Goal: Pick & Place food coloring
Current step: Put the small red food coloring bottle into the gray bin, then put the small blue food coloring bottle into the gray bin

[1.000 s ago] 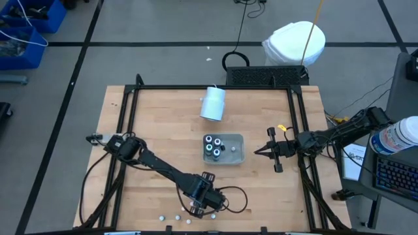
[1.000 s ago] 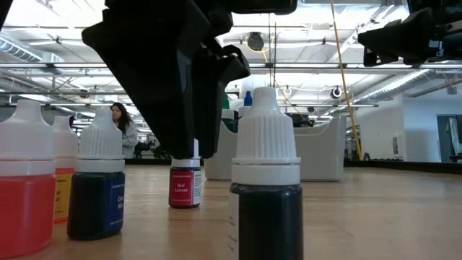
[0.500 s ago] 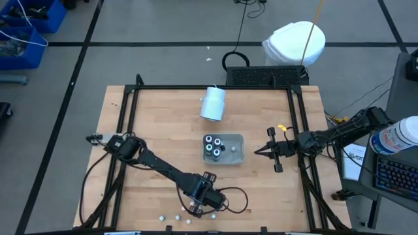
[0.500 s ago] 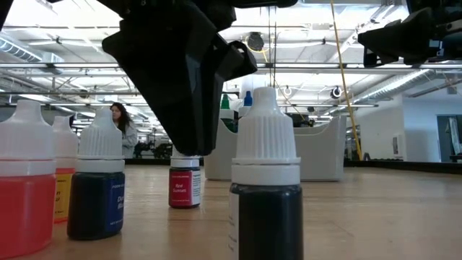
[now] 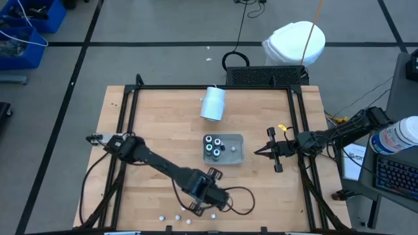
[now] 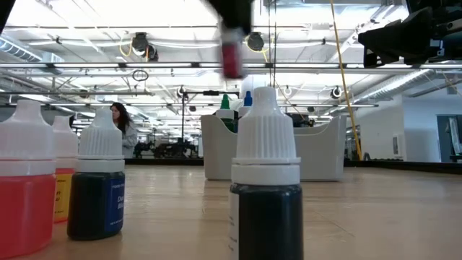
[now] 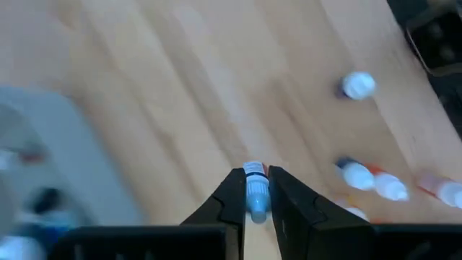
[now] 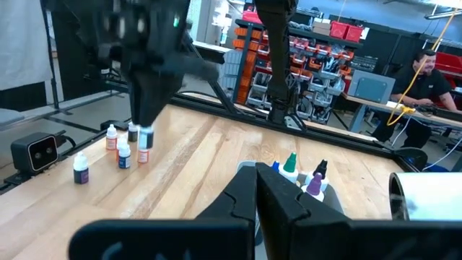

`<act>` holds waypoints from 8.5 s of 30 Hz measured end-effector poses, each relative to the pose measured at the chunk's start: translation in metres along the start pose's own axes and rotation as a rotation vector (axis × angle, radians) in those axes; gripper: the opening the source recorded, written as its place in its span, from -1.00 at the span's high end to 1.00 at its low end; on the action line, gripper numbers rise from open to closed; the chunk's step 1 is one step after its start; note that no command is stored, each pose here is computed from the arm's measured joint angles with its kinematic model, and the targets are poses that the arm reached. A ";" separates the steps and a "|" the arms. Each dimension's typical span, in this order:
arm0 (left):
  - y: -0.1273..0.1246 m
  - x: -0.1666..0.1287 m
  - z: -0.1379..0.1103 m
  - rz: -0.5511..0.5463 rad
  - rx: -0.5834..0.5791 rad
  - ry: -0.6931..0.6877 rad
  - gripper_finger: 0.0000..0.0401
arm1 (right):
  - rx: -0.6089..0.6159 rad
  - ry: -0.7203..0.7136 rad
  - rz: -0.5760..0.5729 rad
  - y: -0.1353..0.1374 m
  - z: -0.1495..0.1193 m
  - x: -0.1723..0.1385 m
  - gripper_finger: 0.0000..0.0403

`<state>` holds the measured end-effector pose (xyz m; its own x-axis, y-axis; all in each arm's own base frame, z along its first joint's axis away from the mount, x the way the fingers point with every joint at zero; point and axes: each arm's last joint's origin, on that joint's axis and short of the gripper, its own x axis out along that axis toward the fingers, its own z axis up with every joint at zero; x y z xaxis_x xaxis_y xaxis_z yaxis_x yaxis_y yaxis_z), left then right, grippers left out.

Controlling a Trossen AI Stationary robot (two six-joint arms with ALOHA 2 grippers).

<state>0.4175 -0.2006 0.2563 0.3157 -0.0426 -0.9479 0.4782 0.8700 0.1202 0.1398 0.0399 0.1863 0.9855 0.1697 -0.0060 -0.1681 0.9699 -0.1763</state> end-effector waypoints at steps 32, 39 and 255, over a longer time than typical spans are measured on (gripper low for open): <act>0.209 0.035 -0.035 0.206 -0.301 -0.071 0.87 | -0.055 0.046 0.010 0.001 -0.004 0.000 1.00; 0.208 0.053 -0.037 0.197 -0.303 -0.032 0.94 | -0.056 0.052 0.011 0.001 -0.005 0.000 1.00; -0.184 0.037 -0.136 -0.167 -0.533 0.172 0.60 | 0.023 0.051 0.009 0.001 -0.005 0.000 1.00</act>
<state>0.2296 -0.2951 0.1584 0.1130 -0.1586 -0.9809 0.0174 0.9873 -0.1576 0.1396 0.0399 0.1813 0.9838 0.1699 -0.0579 -0.1770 0.9722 -0.1532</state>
